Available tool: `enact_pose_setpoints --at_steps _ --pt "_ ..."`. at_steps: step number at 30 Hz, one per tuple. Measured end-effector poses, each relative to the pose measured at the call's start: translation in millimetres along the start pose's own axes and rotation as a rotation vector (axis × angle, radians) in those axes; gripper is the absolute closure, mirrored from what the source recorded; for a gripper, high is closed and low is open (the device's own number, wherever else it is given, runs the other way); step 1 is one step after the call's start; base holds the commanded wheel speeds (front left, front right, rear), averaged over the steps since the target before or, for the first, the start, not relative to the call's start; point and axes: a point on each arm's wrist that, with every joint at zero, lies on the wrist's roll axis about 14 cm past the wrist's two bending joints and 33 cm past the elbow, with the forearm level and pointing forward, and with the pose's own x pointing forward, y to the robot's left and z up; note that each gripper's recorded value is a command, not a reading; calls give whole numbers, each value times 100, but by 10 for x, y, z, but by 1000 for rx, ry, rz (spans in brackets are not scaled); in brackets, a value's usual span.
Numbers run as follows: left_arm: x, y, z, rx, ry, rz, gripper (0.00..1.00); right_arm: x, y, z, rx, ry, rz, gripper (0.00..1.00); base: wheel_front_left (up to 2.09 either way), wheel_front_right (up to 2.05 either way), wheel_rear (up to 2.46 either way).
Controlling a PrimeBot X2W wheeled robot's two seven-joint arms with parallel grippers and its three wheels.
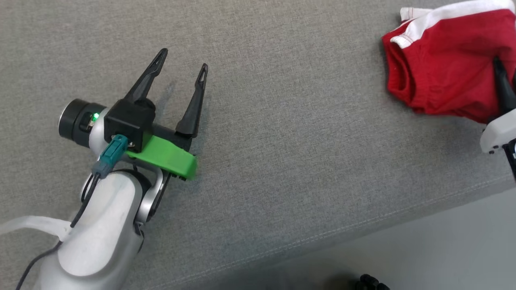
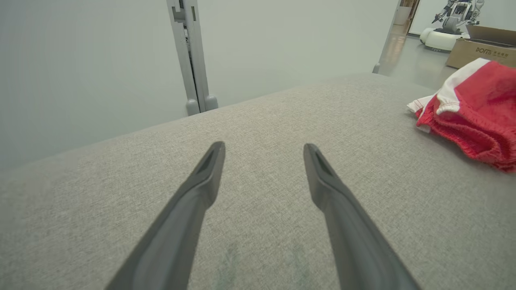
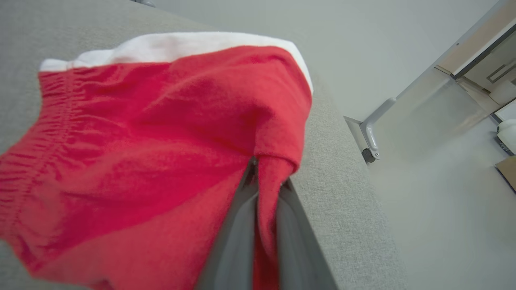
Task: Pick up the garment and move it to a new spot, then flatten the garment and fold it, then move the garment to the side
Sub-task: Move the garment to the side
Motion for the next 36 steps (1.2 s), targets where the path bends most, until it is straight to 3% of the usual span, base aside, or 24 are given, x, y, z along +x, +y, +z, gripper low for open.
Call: enact_pose_setpoints --at_steps 12,13,14,15,27,36 --pt "412 -317 -211 -17 0 -164 0 427 -535 -84 -91 64 -108 100 0 0 0" --pt "429 -334 -237 -19 1 -172 0 442 -561 -125 -83 75 -120 89 0 0 0" --pt "442 -355 -261 -23 3 -180 0 456 -594 -156 -76 84 -133 41 0 0 0" --pt "453 -365 -286 -29 4 -182 0 481 -620 -146 -70 80 -144 0 0 0 0" --pt "428 -384 -255 -46 -12 -170 0 351 -861 7 -5 9 -270 0 0 0 0" --pt "188 -301 -80 -65 -33 -78 0 40 -494 400 134 -182 -259 0 0 0 0"
